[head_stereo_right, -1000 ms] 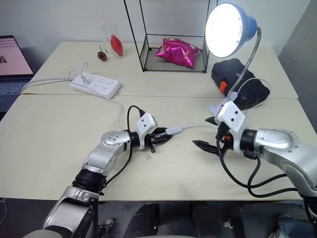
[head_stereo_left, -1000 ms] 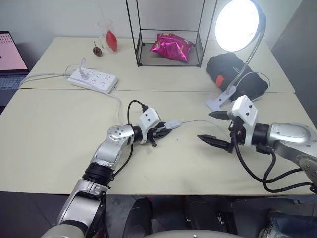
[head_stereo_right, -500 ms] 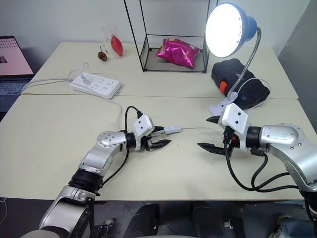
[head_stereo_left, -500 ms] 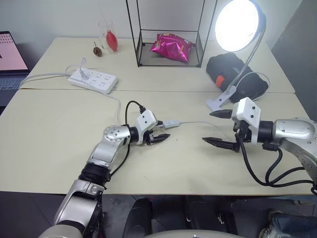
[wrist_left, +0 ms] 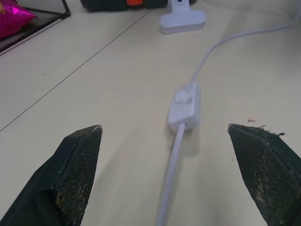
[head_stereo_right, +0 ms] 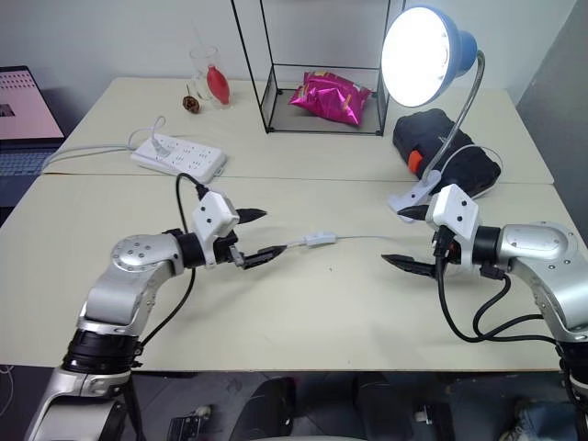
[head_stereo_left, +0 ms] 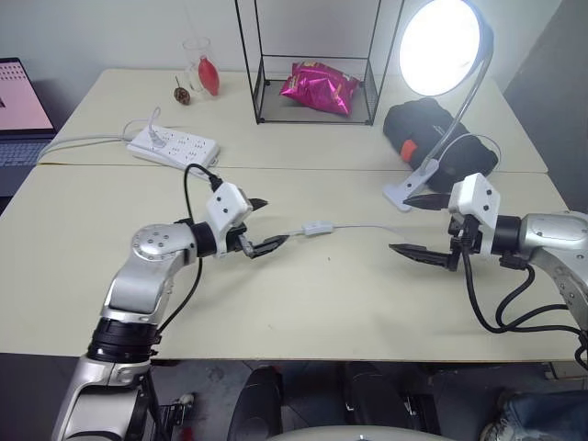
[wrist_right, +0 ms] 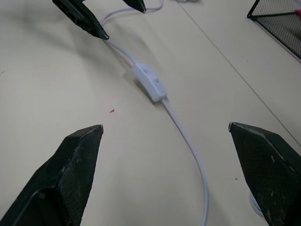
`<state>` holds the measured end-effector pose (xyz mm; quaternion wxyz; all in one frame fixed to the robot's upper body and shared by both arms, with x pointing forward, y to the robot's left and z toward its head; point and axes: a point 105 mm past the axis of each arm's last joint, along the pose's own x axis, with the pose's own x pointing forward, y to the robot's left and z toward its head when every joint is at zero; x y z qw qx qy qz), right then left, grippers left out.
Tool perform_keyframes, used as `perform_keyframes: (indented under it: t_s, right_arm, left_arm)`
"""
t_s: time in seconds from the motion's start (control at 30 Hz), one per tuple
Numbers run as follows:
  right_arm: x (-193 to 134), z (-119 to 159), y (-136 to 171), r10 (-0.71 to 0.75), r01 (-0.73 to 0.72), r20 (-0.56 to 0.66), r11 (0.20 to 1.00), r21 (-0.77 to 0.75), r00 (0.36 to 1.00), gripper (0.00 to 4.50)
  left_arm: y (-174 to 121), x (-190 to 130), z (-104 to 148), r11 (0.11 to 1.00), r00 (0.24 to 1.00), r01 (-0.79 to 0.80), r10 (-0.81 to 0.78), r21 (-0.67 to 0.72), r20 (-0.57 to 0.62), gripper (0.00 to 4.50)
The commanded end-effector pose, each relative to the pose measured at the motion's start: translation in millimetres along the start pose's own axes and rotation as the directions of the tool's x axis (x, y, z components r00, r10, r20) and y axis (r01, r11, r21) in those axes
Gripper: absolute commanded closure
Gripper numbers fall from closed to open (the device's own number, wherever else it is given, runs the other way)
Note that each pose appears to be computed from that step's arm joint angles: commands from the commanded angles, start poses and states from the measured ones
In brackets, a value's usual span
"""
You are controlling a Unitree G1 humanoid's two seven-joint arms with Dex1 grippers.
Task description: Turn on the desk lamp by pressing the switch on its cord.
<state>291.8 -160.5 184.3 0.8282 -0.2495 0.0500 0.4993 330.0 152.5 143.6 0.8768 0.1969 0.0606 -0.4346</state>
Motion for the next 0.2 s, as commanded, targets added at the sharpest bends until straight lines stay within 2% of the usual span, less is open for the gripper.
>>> perform_keyframes:
  t_s: [0.03, 0.2]
  right_arm:
    - [-15, 10, -13, -0.033, 0.035, 0.036, 0.997, -0.068, 0.999, 0.0]
    - [-16, 12, -21, -0.015, 0.019, 0.047, 0.996, -0.092, 0.999, 0.0]
  left_arm:
    - [9, -32, 27, 0.999, 0.998, -0.034, 0.033, 0.027, 0.048, 0.04]
    - [9, -52, 31, 0.997, 0.995, -0.08, 0.08, 0.0, 0.056, 0.04]
